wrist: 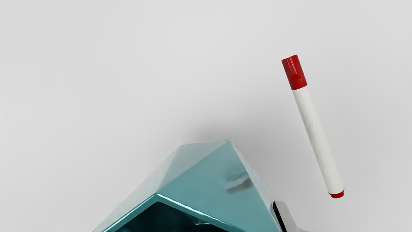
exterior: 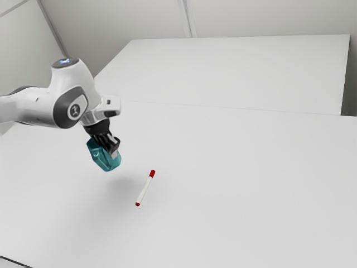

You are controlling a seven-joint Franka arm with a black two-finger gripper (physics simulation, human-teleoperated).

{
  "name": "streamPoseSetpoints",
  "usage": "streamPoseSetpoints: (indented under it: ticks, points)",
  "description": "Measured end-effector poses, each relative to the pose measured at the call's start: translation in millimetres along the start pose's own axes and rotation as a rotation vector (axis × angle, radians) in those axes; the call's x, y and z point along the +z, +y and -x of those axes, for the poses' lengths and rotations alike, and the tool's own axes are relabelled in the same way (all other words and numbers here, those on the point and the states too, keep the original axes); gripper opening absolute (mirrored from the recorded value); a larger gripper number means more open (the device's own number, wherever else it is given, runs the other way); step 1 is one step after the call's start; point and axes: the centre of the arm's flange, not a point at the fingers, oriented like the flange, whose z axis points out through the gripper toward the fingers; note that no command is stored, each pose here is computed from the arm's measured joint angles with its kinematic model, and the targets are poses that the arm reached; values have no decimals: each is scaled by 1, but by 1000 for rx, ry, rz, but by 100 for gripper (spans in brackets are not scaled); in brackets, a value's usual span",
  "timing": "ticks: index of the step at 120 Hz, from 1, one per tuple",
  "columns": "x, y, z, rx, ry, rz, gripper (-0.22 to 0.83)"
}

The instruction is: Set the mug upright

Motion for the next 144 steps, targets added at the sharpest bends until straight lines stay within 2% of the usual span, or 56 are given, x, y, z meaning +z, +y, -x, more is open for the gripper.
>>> streamPoseSetpoints:
  ticks: [71,144]
  points:
    - [47,23,3,-174,-37,-96,-14]
    - [82,41,-8,-250,-57,-128,-14]
